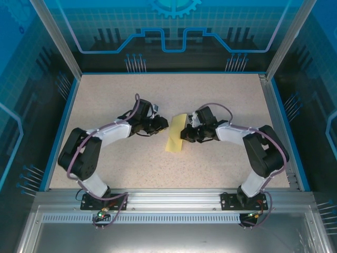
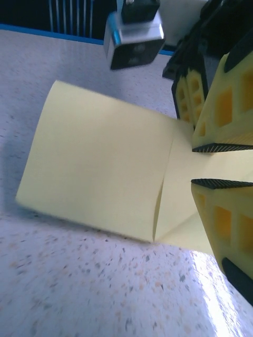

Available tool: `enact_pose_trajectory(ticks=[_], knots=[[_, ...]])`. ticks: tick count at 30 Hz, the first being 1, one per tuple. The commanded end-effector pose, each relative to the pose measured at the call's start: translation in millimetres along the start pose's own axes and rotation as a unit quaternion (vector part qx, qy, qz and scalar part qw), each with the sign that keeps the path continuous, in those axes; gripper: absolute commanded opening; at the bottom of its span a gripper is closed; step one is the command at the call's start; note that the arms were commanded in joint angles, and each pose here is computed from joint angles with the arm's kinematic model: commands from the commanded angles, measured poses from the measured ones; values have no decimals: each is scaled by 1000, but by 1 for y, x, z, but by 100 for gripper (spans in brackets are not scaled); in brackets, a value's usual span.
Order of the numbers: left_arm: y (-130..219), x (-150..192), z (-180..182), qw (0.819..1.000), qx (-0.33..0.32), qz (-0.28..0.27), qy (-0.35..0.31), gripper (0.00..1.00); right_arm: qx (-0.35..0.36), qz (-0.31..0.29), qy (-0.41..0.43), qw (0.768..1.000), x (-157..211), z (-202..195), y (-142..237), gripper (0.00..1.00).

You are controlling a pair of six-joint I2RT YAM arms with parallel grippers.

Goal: Fold a paper plane with a square sheet of paper (pick it up from the middle)
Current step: Turn over the paper at the center of the table.

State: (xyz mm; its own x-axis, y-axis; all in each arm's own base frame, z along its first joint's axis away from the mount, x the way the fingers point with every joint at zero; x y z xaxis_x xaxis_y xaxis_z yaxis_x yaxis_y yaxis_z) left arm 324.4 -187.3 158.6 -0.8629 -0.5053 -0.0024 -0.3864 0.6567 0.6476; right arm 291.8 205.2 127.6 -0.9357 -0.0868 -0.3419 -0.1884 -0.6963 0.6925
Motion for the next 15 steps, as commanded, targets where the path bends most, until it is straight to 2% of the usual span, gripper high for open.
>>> enact_pose_trajectory(ticks=[1, 3, 6, 8, 11, 13, 15], knots=[[21, -5, 7, 998, -35, -58, -11, 25, 42, 8, 56, 998, -7, 13, 32, 5], [33, -6, 6, 996, -41, -82, -14, 25, 81, 14, 75, 994, -10, 18, 48, 5], [52, -7, 7, 991, -50, -125, -16, 27, 204, 48, 102, 972, -8, 21, 77, 7], [64, -8, 10, 986, -60, -156, -13, 28, 303, 69, 117, 943, -10, 22, 97, 7], [82, -8, 18, 976, -77, -206, -2, 30, 451, 103, 151, 874, -13, 31, 123, 6], [92, -8, 24, 967, -89, -237, 9, 31, 504, 119, 172, 838, -16, 38, 127, 6], [100, -7, 31, 960, -101, -262, 20, 32, 516, 132, 179, 827, -18, 43, 119, 5]])
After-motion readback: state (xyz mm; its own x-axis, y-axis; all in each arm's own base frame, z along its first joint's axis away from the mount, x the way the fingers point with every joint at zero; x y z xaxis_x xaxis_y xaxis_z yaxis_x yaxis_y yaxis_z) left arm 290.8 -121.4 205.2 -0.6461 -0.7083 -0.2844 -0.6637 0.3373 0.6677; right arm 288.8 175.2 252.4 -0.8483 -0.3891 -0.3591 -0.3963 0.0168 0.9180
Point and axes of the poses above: each hand's point on the last joint's axis, 136 mm out from that joint toward the fingers, its own y axis back along the fingers, its own z axis along the line the jaws close on, x = y × z, the point moved 8 cm from there along y, back along the fingers, and after that the axes turned 15 degrees about y, right-handed, at the moved point
